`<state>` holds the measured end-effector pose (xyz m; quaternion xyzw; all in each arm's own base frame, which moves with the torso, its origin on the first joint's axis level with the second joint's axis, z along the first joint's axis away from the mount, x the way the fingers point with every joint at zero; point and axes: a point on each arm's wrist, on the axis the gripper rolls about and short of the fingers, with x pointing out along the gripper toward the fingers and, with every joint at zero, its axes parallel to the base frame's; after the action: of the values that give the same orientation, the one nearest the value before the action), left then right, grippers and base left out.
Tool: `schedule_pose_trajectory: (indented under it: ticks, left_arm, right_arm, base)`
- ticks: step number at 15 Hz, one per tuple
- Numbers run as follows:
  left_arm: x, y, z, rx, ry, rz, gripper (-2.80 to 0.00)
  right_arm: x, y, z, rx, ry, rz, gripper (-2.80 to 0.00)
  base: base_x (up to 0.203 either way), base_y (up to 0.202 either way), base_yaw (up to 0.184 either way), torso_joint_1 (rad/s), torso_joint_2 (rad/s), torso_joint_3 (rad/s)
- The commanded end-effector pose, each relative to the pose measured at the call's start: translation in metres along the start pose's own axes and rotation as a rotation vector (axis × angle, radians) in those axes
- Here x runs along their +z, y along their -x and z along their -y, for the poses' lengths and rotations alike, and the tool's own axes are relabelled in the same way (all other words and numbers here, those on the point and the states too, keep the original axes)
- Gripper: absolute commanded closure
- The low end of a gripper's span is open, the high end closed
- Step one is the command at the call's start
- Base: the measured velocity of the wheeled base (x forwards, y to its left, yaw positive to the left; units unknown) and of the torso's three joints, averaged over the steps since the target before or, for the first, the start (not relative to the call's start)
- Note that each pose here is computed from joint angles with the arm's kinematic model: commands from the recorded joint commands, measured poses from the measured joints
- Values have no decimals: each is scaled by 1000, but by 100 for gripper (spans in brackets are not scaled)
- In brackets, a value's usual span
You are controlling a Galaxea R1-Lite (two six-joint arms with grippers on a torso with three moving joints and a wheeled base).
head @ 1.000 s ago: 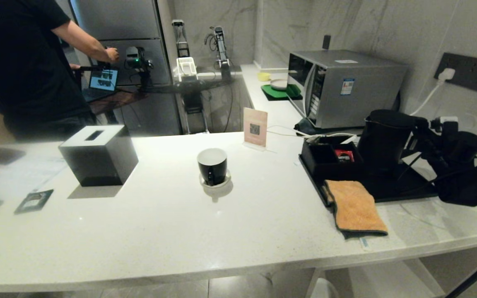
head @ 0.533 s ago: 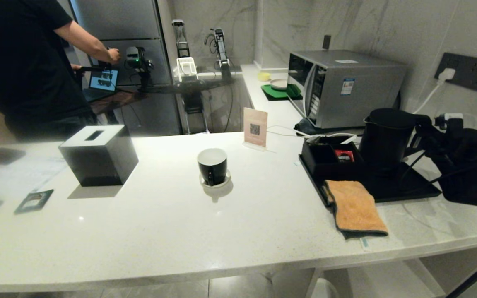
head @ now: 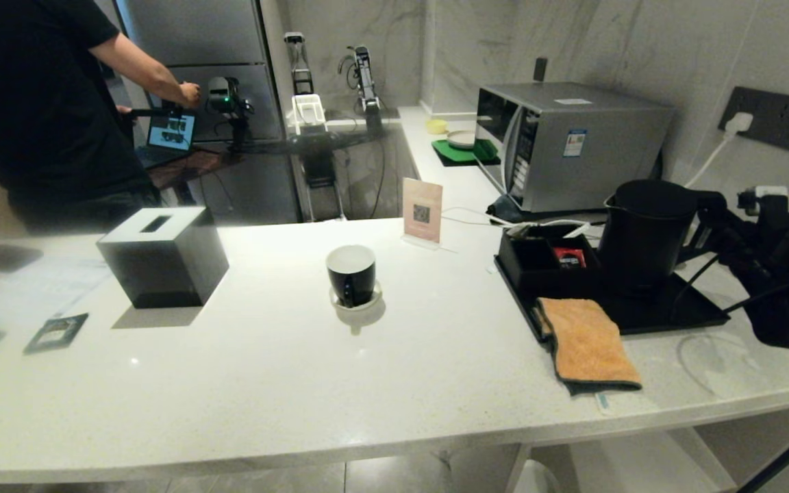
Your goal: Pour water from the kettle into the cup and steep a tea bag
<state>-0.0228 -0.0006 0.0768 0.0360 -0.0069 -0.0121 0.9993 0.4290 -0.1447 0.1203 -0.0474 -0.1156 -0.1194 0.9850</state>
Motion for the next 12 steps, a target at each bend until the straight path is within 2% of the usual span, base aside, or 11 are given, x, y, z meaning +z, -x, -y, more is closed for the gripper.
schedule_pose_trajectory:
  ticks: [1, 12]
  left_arm:
    - [0, 0, 0, 0, 0, -1, 0]
    - [0, 0, 0, 0, 0, -1, 0]
  right_arm:
    - [16, 12, -1, -1, -18, 6, 0]
    - [55, 52, -3, 1, -102, -13, 0]
  base:
    - [0, 0, 0, 0, 0, 0]
    - [0, 0, 0, 0, 0, 0]
